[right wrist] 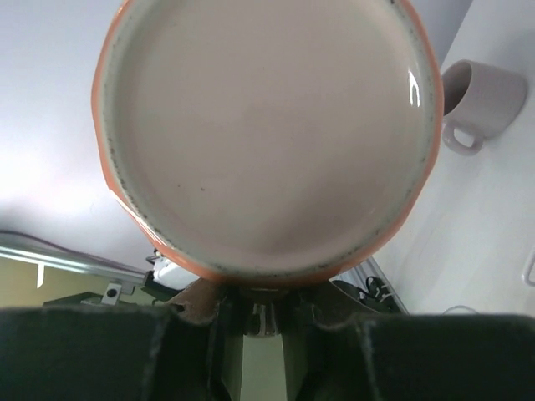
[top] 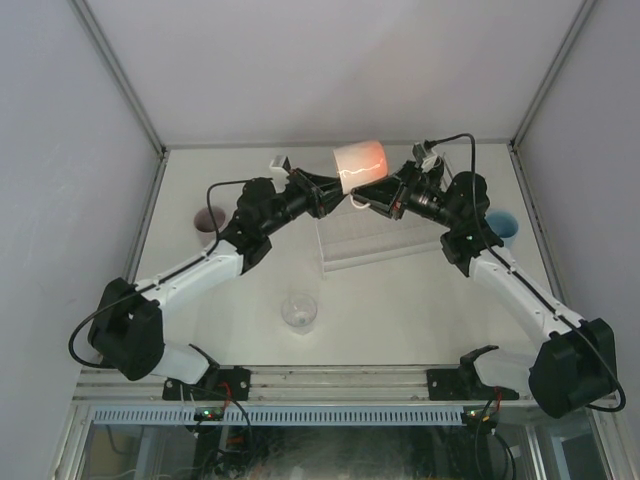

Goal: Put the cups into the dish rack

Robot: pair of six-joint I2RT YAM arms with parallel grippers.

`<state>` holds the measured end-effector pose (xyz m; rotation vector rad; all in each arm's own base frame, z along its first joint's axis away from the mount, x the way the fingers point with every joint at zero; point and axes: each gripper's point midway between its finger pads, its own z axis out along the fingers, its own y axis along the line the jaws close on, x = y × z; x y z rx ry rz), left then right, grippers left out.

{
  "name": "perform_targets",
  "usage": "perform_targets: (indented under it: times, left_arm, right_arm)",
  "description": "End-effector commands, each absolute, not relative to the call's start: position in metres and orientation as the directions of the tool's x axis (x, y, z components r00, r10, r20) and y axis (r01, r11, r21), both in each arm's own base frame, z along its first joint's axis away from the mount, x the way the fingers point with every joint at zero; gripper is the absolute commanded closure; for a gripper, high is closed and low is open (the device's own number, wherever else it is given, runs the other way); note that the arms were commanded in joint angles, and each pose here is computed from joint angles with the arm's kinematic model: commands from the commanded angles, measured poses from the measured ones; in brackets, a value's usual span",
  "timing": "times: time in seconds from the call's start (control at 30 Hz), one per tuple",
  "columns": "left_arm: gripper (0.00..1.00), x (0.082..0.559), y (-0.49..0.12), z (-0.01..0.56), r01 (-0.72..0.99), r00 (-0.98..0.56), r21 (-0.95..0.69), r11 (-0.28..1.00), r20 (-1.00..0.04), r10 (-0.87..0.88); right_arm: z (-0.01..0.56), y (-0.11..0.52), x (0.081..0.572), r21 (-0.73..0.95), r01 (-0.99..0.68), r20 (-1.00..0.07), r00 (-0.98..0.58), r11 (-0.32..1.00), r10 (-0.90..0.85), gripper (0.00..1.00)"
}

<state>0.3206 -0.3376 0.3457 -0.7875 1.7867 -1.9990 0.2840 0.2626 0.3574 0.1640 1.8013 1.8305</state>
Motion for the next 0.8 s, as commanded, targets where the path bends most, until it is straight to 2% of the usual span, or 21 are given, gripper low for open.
perform_targets:
  times: [0.0, 0.07, 0.1, 0.23, 0.33, 0.53, 0.63, 0.77]
  left_arm:
    - [0.70, 0.309, -0.328, 0.375, 0.024, -0.789, -0.986, -0.162, 0.081, -0.609]
    - [0.53, 0.311, -0.325, 0.365, 0.020, -0.778, -0.993, -0.118, 0.058, -0.626]
    - [0.47, 0.312, -0.324, 0.360, 0.016, -0.771, -0.995, -0.094, 0.047, -0.636]
    - [0.35, 0.317, -0.309, 0.334, -0.007, -0.734, -1.000, 0.010, -0.002, -0.679]
    - [0.33, 0.319, -0.290, 0.311, -0.038, -0.696, -0.993, 0.113, -0.055, -0.716]
    - [0.31, 0.319, -0.246, 0.294, -0.024, -0.638, -0.920, 0.390, -0.287, -0.715]
    - [0.31, 0.320, -0.225, 0.293, -0.015, -0.607, -0.887, 0.462, -0.359, -0.709]
    - [0.31, 0.318, -0.208, 0.289, -0.004, -0.595, -0.850, 0.527, -0.422, -0.684]
  right_arm:
    - [0.366, 0.248, 0.296, 0.929, -0.351, -0.355, -0.761, 0.116, 0.542, 1.00]
    - [0.364, 0.243, 0.297, 0.928, -0.348, -0.361, -0.751, 0.133, 0.552, 1.00]
    - [0.363, 0.240, 0.299, 0.927, -0.346, -0.365, -0.745, 0.145, 0.559, 1.00]
    - [0.356, 0.223, 0.305, 0.922, -0.331, -0.384, -0.717, 0.200, 0.582, 1.00]
    - [0.342, 0.206, 0.311, 0.915, -0.295, -0.402, -0.690, 0.274, 0.601, 1.00]
    - [0.286, 0.157, 0.325, 0.849, -0.097, -0.459, -0.620, 0.519, 0.636, 1.00]
    - [0.262, 0.131, 0.333, 0.748, -0.016, -0.544, -0.586, 0.663, 0.600, 1.00]
    - [0.240, 0.102, 0.347, 0.623, 0.098, -0.617, -0.548, 0.776, 0.564, 1.00]
